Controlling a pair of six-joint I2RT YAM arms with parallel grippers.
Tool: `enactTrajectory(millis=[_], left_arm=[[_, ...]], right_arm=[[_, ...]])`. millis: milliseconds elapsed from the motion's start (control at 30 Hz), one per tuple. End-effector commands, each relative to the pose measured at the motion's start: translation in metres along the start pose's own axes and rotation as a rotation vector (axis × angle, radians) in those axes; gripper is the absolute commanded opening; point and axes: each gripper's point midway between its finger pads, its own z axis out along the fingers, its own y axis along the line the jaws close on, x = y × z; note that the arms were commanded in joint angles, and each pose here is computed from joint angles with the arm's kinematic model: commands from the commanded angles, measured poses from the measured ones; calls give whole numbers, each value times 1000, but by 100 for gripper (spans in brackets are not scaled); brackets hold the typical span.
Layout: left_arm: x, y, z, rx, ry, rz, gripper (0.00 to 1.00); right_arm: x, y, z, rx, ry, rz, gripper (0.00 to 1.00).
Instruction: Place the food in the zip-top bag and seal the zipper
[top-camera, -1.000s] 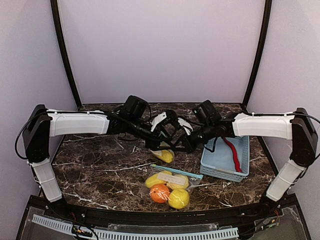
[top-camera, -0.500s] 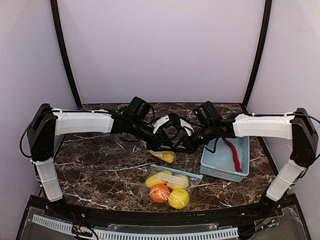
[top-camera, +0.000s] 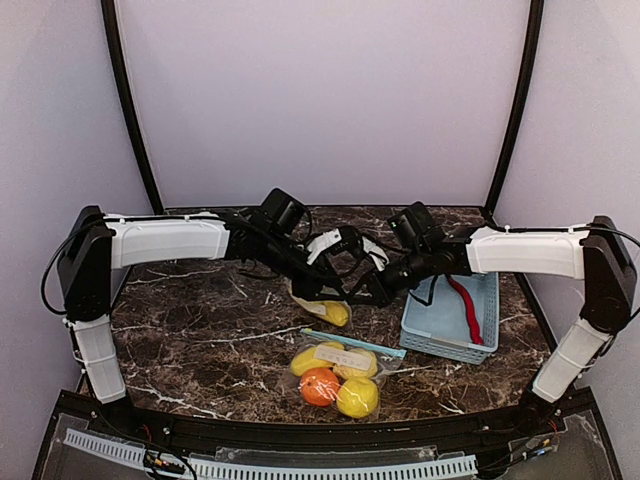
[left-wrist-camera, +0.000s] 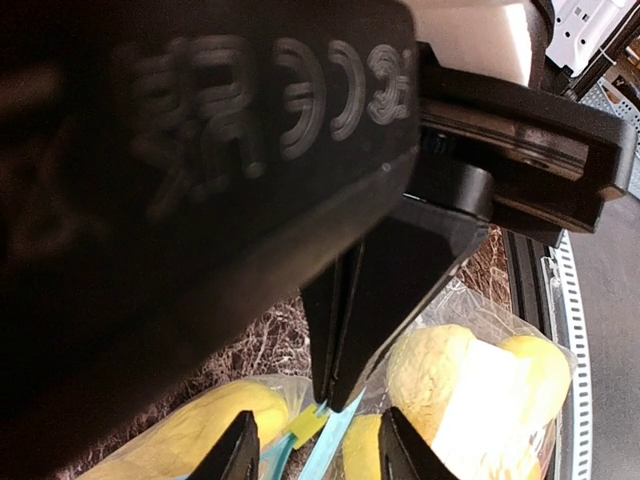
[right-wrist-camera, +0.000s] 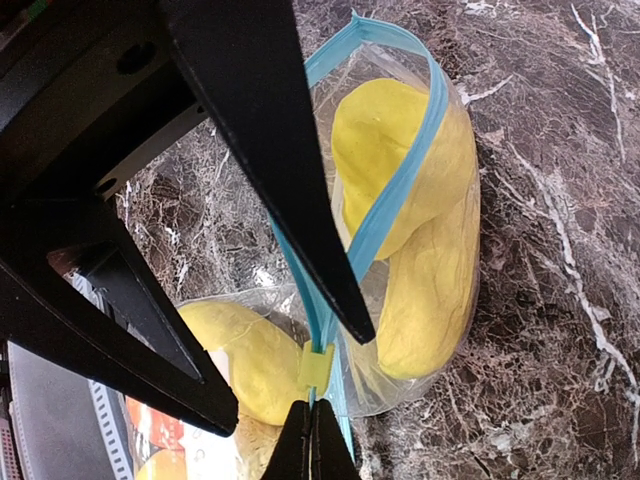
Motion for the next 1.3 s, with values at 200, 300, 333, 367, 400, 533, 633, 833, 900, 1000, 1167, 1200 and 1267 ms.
enactTrajectory(millis=[200, 300, 333, 367, 400, 533, 633, 833, 900, 1000, 1167, 1200, 1267], left_arm=[[15, -3, 14, 21, 93, -3, 45], [16, -2, 15, 24, 105, 4, 47], [17, -1, 16, 20, 109, 10, 47], [17, -1, 16, 19, 113, 10, 48], [18, 0, 17, 18, 118, 14, 47], [19, 0, 17, 23, 129, 23, 41], [23, 0, 18, 19, 144, 31, 42], [25, 0, 18, 17, 151, 44, 41], [22, -1, 17, 25, 140, 44, 39], [13, -1, 11, 47, 96, 7, 44], [2, -1, 3, 99, 22, -36, 48], [1, -1, 2, 104, 15, -41, 49], [-2, -3, -2, 139, -10, -58, 50]], right_arm=[[-20, 18, -11, -78, -79, -45, 0], [-20, 20, -12, -87, -84, -48, 0], [-21, 21, -12, -93, -86, -48, 0], [-21, 23, -13, -100, -88, -49, 0], [-21, 23, -13, -102, -91, -49, 0], [-20, 21, -13, -91, -90, -40, 0], [-20, 24, -15, -101, -98, -38, 0], [-27, 29, -16, -139, -124, -31, 0], [-28, 29, -16, -150, -130, -24, 0], [-27, 30, -19, -161, -143, -19, 0], [-26, 36, -26, -182, -164, -29, 0], [-26, 37, -26, -186, -166, -33, 0], [-25, 38, -28, -196, -171, -35, 0]])
